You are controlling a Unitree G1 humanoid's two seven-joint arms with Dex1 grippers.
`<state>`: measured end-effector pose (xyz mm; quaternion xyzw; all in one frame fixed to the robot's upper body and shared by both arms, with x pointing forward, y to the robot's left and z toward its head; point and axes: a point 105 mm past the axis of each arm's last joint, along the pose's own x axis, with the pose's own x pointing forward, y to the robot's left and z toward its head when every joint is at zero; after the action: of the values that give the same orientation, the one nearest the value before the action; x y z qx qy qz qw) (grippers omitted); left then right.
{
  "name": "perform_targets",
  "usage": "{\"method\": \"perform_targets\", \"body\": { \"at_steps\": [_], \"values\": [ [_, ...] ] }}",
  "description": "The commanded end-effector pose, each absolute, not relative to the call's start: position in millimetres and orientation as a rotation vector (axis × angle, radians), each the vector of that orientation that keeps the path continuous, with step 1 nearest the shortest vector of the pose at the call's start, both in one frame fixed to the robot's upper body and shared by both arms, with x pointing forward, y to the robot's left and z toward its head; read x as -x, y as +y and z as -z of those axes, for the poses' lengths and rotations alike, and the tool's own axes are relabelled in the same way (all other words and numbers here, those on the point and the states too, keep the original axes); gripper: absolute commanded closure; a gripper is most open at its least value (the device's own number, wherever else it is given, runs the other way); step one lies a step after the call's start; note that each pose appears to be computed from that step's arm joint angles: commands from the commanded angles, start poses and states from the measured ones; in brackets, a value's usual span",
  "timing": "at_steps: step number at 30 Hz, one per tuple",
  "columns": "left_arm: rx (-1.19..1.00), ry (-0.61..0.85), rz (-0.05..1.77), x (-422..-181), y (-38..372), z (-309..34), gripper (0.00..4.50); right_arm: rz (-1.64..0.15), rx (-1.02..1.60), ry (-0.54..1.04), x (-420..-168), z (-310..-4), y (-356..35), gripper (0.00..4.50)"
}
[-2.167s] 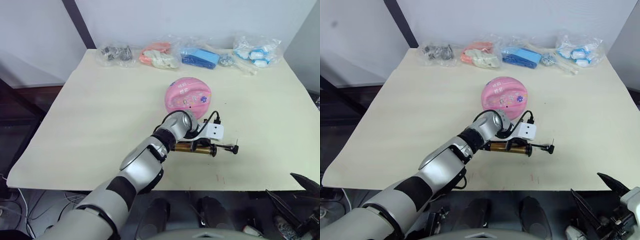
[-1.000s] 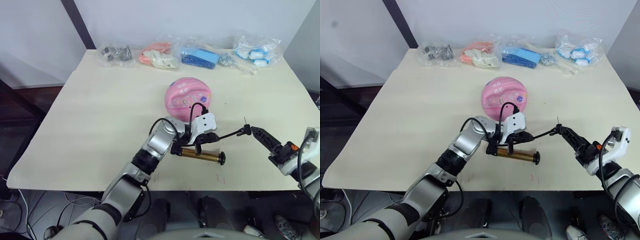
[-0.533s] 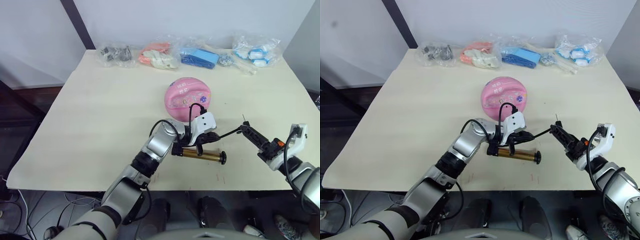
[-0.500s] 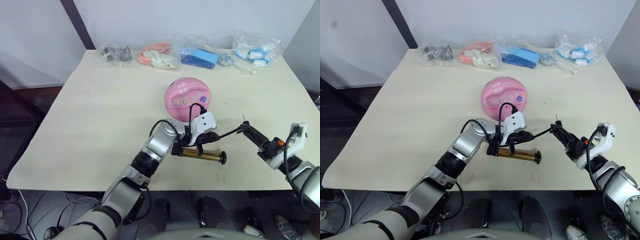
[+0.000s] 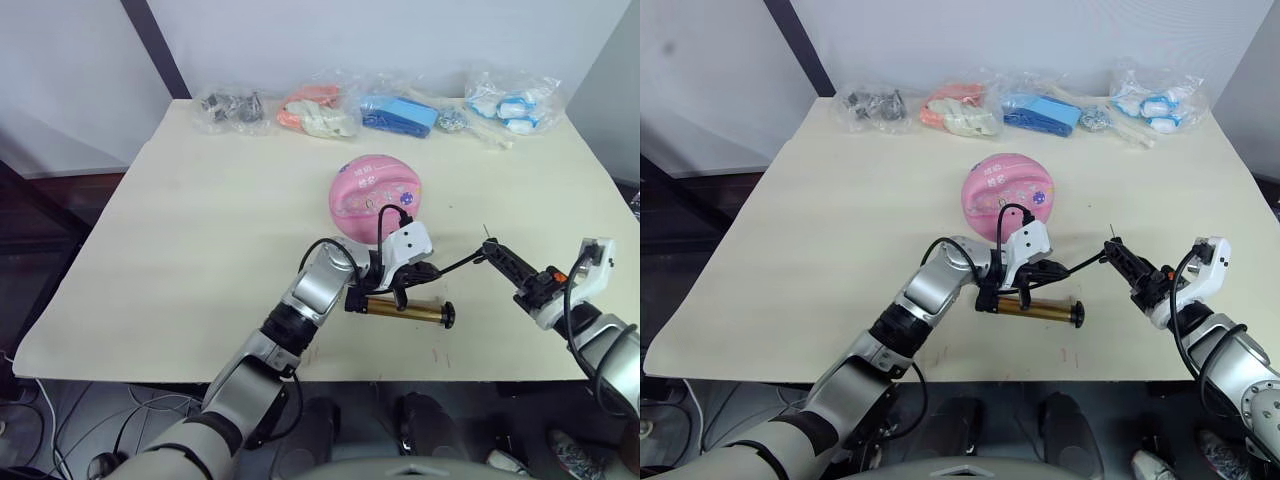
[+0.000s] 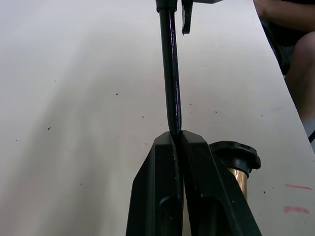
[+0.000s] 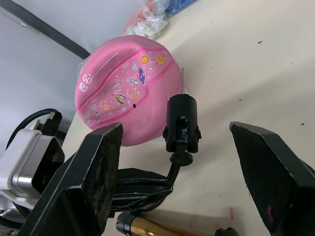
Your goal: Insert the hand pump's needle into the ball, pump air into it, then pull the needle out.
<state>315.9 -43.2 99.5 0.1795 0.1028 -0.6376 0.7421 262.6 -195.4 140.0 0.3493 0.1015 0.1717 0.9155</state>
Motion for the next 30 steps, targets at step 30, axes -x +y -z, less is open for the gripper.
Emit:
{"method": "perform_targets", "body": {
  "at_steps": [30],
  "values": [
    [-0.377,0.188,1.424,-306.8,-45.5,-111.2,4.50,-0.414,-0.674,0.195,-267.9,-149.3,-189.6,2.06]
  ]
}}
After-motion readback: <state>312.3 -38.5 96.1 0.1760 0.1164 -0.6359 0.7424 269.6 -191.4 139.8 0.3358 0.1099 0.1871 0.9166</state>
